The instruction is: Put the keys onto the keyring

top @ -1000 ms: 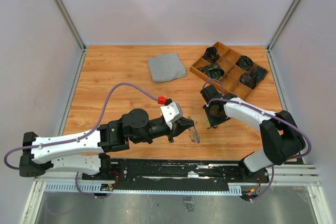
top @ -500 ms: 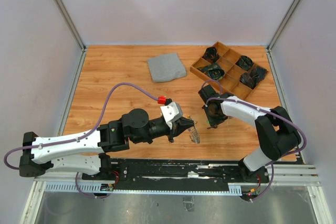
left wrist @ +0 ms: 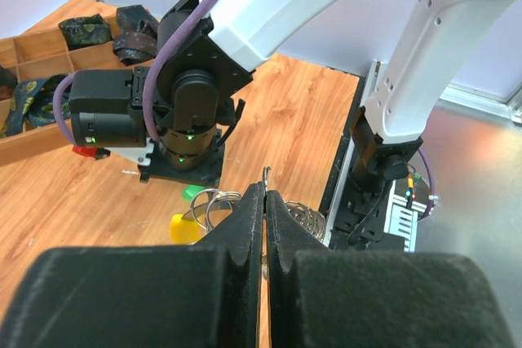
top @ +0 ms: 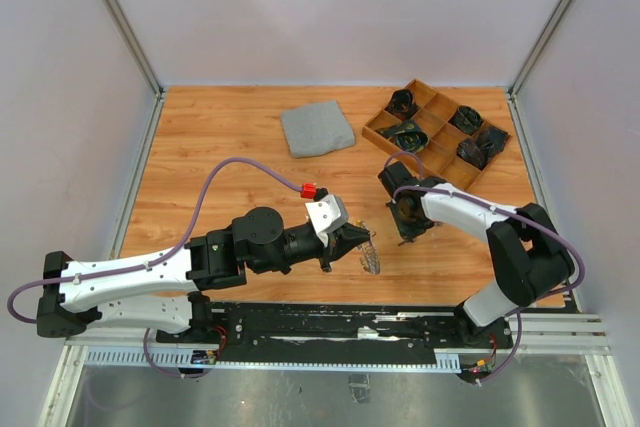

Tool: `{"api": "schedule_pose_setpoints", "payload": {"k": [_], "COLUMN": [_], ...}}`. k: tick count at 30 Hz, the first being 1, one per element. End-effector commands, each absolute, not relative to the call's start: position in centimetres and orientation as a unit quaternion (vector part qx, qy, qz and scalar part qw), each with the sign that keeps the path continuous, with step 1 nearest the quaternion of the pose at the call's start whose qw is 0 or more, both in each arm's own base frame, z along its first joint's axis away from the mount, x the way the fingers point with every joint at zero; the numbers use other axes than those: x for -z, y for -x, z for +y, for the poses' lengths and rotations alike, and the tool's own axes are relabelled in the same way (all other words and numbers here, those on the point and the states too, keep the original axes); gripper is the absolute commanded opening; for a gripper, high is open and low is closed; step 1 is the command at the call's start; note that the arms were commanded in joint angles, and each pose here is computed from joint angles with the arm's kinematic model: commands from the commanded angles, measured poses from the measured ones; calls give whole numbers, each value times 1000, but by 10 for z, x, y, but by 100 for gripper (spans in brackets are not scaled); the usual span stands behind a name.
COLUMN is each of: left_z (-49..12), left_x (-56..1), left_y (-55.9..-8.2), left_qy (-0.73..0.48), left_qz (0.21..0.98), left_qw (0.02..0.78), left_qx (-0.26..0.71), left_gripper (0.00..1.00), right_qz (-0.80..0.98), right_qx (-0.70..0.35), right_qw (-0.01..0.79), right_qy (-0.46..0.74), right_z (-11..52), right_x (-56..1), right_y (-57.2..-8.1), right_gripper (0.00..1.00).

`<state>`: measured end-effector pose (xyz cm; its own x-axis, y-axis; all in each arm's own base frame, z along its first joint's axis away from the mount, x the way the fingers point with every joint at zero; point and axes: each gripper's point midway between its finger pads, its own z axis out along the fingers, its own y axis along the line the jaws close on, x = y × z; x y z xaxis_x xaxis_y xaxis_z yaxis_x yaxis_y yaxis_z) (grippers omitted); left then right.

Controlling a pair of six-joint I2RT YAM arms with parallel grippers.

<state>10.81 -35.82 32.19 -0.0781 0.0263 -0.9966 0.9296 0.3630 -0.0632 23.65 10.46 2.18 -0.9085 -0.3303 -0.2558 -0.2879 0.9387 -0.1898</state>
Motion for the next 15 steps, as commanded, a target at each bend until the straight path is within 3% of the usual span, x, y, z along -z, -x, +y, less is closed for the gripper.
{"api": "schedule_pose_setpoints", "payload": {"k": [1, 15], "left_z": [-360, -354], "left_x": [-353, -358], "left_y": [-110, -113], "left_qy": [-372, -366], "left_qz": [588, 589], "left_qw": [576, 585], "left_qx": [429, 421], "left_gripper": [0, 0], "right_qz": [969, 933], "right_qx": [81, -88], "right_qw": [161, 269], "right_qy": [170, 224], "right_z": [106, 149], "right_x": [-39, -129], "right_y": [-237, -229], "right_gripper": [1, 1]}}
